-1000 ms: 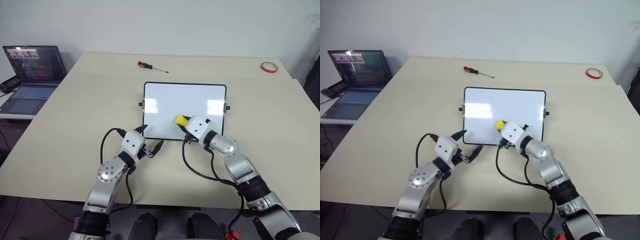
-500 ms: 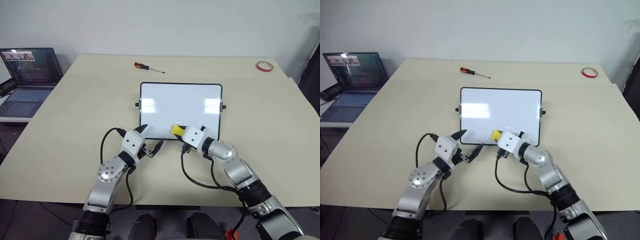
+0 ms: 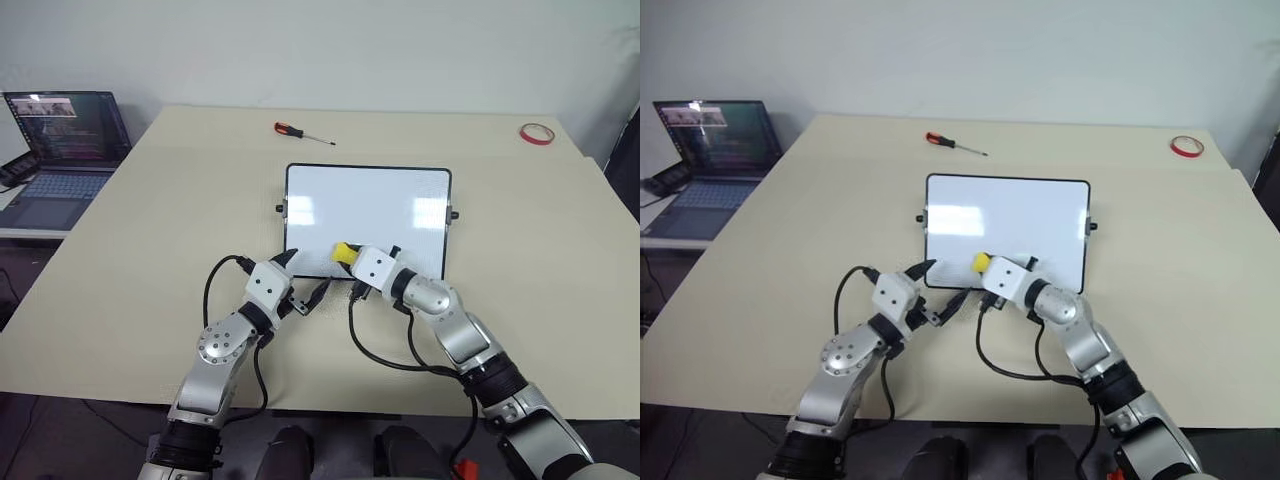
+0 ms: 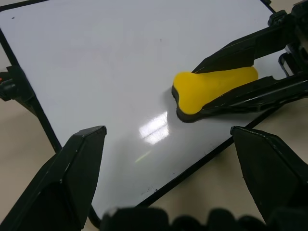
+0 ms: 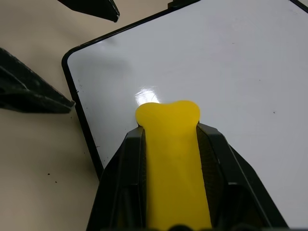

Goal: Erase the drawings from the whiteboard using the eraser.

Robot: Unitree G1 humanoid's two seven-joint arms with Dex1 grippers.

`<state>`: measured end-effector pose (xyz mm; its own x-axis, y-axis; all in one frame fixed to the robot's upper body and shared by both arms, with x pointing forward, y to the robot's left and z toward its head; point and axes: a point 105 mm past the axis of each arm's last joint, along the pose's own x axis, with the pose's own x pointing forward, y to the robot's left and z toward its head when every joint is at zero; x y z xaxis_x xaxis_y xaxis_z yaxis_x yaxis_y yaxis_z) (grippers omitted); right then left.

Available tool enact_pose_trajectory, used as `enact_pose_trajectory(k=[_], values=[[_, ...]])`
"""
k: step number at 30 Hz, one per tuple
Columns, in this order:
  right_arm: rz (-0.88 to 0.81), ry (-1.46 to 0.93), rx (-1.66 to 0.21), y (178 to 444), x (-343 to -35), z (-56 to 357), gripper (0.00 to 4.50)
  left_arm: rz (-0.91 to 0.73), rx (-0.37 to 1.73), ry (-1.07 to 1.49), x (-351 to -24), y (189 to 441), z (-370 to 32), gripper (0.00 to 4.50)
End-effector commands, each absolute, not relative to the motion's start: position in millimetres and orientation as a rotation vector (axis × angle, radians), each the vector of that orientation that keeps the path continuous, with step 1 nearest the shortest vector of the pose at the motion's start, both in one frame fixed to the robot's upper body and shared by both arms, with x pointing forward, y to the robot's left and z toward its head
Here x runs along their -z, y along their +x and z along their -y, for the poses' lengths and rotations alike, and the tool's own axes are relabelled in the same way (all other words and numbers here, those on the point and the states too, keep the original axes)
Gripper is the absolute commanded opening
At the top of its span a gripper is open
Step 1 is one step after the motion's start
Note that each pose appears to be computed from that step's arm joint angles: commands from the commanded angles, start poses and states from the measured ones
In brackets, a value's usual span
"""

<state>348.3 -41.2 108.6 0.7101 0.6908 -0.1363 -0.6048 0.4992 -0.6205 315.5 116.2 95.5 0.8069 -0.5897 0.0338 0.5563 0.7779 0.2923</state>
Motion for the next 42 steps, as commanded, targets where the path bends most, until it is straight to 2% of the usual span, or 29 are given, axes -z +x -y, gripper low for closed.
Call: enact_pose_trajectory(k=[1, 10, 13, 20, 27, 35, 42], values=[[0.194, -0.653, -0.719, 341, -141, 64, 1.16, 0.177, 0.657, 0.28, -108, 313, -109, 4.5], [0.129, -0.633, -0.505, 304, -172, 127, 1.16, 0.19, 0.869, 0.248, -117, 314, -86, 4.5], [0.026, -0.54, -0.321, 293, -176, 161, 1.16, 0.201, 1.074, 0.181, -130, 314, -62, 4.5], [-0.155, -0.322, 0.02, 277, -161, 215, 1.16, 0.172, 1.394, 0.24, -122, 312, -27, 4.5], [-0.319, -0.102, 0.2, 265, -125, 253, 1.16, 0.185, 1.577, 0.243, -116, 312, 4, 4.5], [-0.336, -0.054, 0.188, 271, -107, 259, 1.16, 0.177, 1.65, 0.266, -100, 310, 27, 4.5], [-0.286, -0.06, 0.164, 289, -111, 257, 1.16, 0.193, 1.655, 0.279, -98, 306, 30, 4.5]])
